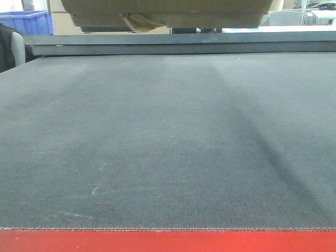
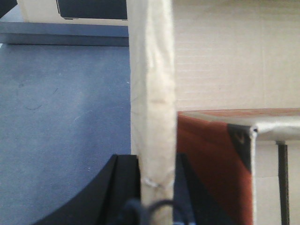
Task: Stack two boxes on right shelf middle
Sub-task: 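Lift the stacked boxes off the table with both grippers, then drive the base to the blue-bin shelf holding the boxes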
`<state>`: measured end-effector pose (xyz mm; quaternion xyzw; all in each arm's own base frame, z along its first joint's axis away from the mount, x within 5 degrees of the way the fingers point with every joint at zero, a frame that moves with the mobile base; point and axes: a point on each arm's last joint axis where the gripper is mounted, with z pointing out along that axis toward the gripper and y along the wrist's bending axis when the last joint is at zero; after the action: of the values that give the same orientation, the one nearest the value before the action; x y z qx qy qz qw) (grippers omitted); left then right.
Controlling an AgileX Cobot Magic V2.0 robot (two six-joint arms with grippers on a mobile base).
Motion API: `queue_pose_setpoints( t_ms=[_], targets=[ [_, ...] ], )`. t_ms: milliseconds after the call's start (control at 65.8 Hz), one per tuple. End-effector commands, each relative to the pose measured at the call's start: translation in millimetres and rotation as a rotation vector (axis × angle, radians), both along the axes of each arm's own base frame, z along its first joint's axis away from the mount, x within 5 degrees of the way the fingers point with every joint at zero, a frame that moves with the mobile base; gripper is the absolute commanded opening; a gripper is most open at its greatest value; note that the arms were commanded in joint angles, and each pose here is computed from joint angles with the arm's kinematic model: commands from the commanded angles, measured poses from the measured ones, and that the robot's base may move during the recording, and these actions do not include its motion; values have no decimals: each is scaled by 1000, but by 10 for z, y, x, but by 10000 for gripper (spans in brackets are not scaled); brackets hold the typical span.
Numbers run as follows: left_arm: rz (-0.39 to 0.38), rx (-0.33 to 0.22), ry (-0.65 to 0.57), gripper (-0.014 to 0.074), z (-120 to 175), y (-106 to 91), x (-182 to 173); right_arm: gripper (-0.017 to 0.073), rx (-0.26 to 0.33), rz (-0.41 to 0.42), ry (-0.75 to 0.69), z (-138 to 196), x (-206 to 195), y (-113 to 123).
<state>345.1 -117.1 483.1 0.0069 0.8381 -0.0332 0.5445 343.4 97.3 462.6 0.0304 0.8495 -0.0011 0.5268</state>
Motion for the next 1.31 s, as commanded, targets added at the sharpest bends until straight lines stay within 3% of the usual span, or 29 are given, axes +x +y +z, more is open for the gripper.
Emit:
queue_pose_setpoints(
  t_ms=[0, 122, 228, 319, 532, 1292],
  targets=[
    [-38, -58, -97, -111, 154, -16, -35, -161, 14, 46, -87, 54, 68, 59],
    [-23, -53, -78, -111, 137, 18, -31, -161, 26, 70, -134, 94, 82, 84],
    [-14, -53, -81, -111, 140, 49, -19, -163, 87, 68, -101, 67, 97, 33],
    [-20, -58, -92, -111, 150, 43, -16, -163, 101, 94, -78, 56, 119, -61],
    [-47, -99, -96, -111, 139, -8, 6, -163, 82, 95, -69, 97, 71, -153],
    [-41, -73, -90, -111, 62, -31, 93, -163, 62, 99, -97, 68, 148, -138]
  ],
)
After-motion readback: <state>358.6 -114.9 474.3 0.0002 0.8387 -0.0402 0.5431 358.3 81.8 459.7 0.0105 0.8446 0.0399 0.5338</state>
